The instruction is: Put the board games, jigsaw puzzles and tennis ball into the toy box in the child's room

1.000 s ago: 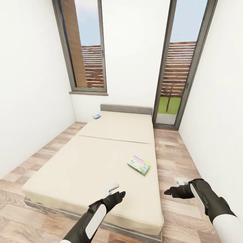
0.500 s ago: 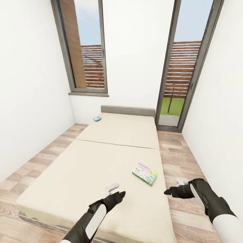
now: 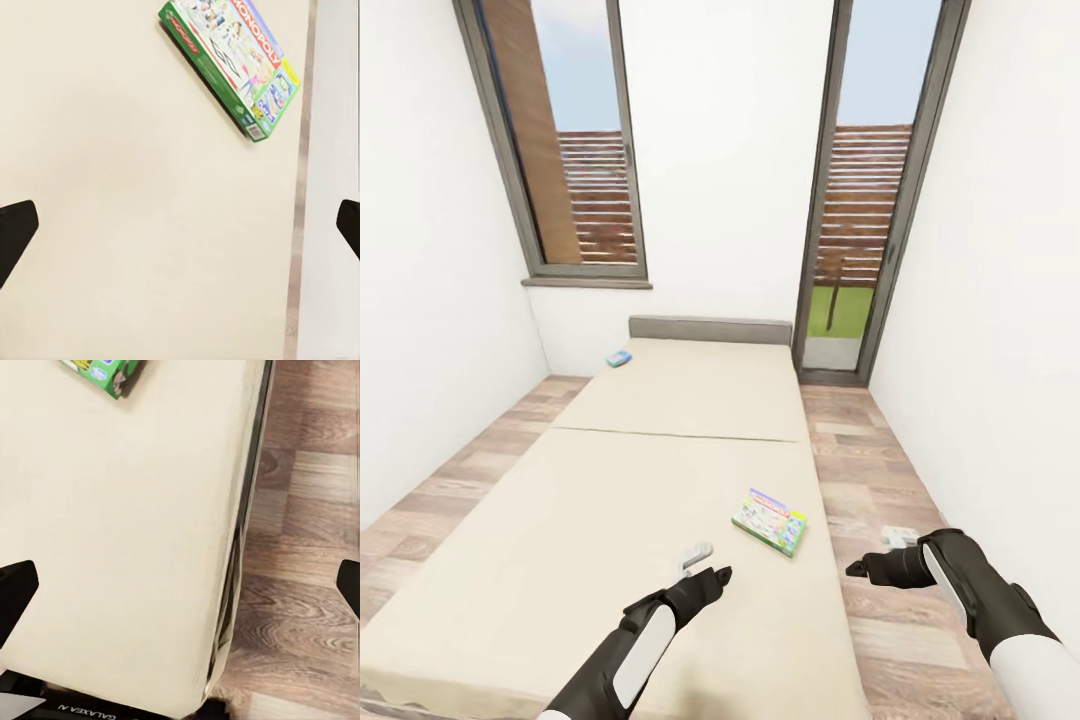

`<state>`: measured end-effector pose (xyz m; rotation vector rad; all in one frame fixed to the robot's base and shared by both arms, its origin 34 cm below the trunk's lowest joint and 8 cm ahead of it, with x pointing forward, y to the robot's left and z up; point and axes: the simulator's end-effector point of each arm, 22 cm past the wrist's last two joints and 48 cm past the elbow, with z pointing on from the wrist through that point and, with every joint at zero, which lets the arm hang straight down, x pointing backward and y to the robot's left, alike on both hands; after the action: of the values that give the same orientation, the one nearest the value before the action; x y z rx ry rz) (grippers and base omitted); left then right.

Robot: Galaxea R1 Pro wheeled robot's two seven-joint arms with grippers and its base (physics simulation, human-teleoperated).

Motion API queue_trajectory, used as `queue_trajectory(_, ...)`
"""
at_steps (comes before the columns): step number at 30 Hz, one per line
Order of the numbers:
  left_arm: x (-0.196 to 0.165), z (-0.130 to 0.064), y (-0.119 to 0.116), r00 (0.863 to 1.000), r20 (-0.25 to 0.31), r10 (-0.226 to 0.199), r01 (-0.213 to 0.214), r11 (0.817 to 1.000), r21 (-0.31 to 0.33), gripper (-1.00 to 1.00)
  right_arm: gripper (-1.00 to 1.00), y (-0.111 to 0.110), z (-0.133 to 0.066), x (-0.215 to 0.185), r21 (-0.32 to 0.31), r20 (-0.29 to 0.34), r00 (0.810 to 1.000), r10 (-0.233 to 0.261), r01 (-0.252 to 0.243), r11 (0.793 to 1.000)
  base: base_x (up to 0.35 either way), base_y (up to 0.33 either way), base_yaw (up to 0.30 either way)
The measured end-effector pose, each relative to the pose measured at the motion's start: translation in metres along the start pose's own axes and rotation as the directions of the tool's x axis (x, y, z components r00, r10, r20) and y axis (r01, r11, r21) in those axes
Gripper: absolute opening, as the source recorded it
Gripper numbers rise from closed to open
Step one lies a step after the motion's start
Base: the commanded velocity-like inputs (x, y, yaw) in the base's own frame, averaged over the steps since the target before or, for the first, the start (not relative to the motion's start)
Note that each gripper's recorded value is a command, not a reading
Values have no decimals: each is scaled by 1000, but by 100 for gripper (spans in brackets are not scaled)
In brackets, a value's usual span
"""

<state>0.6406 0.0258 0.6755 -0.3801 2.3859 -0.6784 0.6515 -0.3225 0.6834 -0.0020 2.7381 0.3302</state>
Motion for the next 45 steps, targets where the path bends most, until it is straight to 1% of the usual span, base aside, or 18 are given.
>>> queue_trajectory(8,0,0,0,1000,0,0,0,1000,0,100,100,0,0,0,-1,0,1000,1,-1,1000,16,9,-220)
queue_trajectory(22,0,0,0,1000,0,0,0,1000,0,100,100,1,0,0,-3,0,1000,1,-1,1000,3,2,-58)
queue_trajectory(27,0,0,0,1000,0,0,0,1000,0,100,100,1,0,0,-3,0,1000,1,-1,1000,10,0,-135)
queue_trajectory(35,0,0,0,1000,1,1,-1,1000,0,100,100,1,0,0,-3,0,1000,0,0,1000,145,0,-189)
queue_trajectory(45,0,0,0,1000,1,2,-2,1000,-1,100,100,1,0,0,-3,-1,1000,-1,1,1000,111,0,-72)
